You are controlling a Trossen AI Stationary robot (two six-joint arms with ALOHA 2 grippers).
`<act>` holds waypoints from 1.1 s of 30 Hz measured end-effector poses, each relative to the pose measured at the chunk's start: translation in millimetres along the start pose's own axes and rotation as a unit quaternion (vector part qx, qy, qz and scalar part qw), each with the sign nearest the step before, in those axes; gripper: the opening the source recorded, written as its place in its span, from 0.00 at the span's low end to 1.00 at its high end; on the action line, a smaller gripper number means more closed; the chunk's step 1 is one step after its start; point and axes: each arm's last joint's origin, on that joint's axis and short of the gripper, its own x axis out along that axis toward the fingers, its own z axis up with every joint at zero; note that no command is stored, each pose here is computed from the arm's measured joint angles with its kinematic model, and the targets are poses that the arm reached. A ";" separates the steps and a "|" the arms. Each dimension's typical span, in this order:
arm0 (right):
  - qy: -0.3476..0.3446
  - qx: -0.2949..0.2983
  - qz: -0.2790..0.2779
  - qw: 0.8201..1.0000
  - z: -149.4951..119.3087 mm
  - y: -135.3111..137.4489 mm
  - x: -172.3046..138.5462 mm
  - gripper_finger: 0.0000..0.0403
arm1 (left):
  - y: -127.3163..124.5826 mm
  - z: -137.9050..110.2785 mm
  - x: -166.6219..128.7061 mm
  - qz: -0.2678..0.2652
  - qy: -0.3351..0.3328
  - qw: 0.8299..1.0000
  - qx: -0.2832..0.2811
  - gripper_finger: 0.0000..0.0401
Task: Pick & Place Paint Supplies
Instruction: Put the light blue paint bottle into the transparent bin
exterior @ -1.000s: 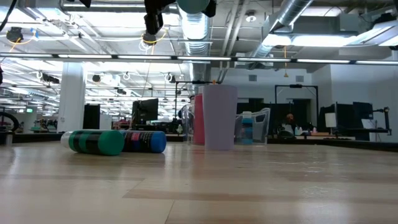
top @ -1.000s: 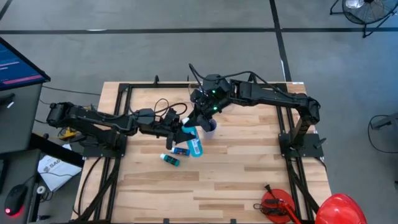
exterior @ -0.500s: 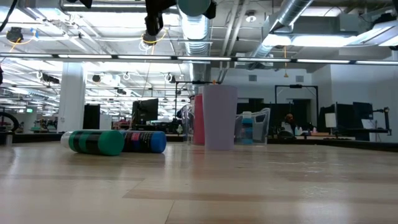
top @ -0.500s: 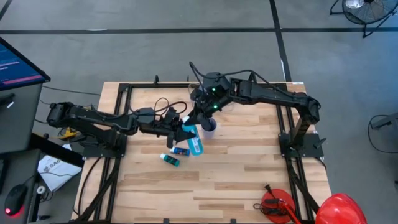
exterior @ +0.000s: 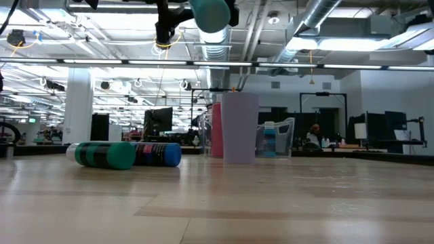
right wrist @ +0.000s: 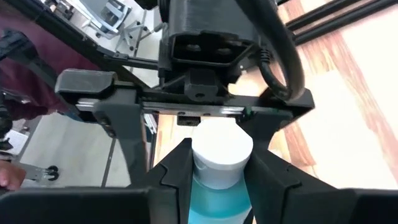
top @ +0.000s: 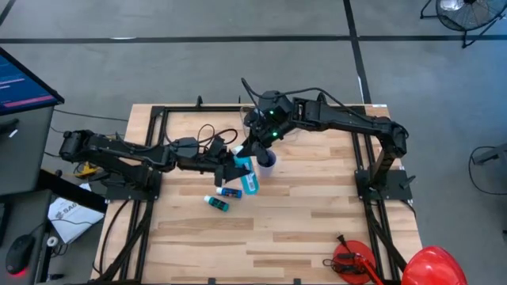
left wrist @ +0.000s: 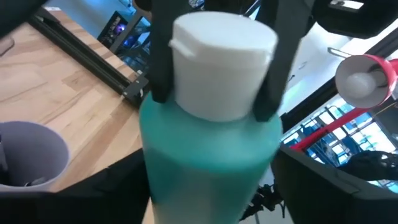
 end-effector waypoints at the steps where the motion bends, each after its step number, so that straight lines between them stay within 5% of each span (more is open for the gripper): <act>1: 0.002 -0.002 -0.002 1.000 -0.3 -0.9 -0.4 0.26 | 0.2 -0.2 0.0 0.001 0.001 1.000 0.000 0.77; 11: 0.002 0.005 -0.028 1.000 3.4 -17.1 -14.8 0.26 | 11.8 5.1 -0.3 0.043 -0.011 0.999 -0.011 0.86; 20: -0.046 -0.010 -0.120 0.992 12.7 -30.0 -76.1 0.26 | 12.9 5.3 -0.4 0.043 -0.006 0.999 -0.012 0.86; 25: -0.098 -0.039 -0.198 0.974 15.5 -26.6 -123.2 0.26 | 13.4 5.7 -0.5 0.052 -0.014 0.999 -0.009 0.86; 33: -0.178 -0.087 -0.334 0.921 13.0 -9.8 -182.0 0.26 | 14.4 6.6 -0.7 0.070 -0.030 0.997 -0.009 0.86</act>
